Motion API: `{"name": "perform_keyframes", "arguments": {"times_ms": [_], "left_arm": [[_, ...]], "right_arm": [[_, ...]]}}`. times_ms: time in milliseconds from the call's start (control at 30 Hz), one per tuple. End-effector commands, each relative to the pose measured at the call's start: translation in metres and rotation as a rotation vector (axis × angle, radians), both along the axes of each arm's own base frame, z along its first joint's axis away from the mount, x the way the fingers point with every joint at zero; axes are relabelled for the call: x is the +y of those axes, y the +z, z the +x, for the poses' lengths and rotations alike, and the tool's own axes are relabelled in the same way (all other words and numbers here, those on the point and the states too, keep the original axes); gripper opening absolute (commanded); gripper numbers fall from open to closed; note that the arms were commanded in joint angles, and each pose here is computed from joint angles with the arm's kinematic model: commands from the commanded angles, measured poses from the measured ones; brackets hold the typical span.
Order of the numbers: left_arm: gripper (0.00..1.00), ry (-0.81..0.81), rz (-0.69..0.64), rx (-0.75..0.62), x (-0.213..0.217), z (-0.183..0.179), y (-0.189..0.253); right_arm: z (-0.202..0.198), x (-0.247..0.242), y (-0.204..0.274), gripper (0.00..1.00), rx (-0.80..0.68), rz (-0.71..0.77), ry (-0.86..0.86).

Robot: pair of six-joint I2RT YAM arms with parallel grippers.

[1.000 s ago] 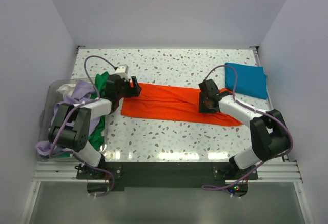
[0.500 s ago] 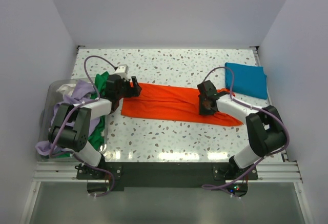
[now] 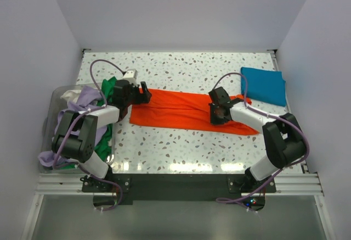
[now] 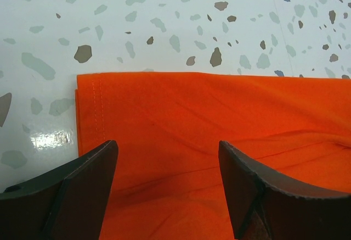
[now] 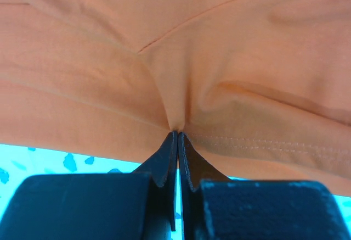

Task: Fold and stack the t-shirts
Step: Fold the tshirt

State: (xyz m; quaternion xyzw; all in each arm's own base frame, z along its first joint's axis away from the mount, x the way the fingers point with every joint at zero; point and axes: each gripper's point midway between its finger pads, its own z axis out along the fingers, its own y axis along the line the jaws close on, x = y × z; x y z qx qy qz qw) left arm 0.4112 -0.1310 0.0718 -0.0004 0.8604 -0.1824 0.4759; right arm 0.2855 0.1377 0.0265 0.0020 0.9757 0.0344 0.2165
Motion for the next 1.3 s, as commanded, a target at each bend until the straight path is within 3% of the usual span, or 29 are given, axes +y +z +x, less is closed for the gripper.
{"name": "perform_keyframes", "arguments": {"times_ms": [0, 767, 900, 1033, 1167, 1267], "left_arm": [[0.79, -0.016, 0.007, -0.062, -0.005, 0.014, 0.017], [0.79, -0.015, 0.009, -0.057, -0.005, 0.014, 0.017], [0.79, -0.016, 0.01, -0.059, -0.005, 0.014, 0.018], [0.8, -0.018, 0.005, -0.061, -0.006, 0.014, 0.02], [0.8, -0.042, -0.032, -0.094, -0.017, 0.021, 0.03], [0.8, -0.069, -0.049, -0.074, -0.028, 0.028, 0.024]], "right_arm": [[0.006, 0.017, 0.013, 0.0, -0.033, 0.06, 0.033], [0.015, 0.043, 0.027, 0.04, -0.075, 0.197, 0.029], [0.02, 0.045, 0.038, 0.18, -0.1, 0.202, 0.03], [0.028, 0.035, 0.056, 0.43, -0.147, 0.154, 0.018], [0.047, 0.008, 0.079, 0.54, -0.22, 0.043, -0.049], [0.069, -0.018, 0.092, 0.55, -0.262, 0.026, -0.12]]}}
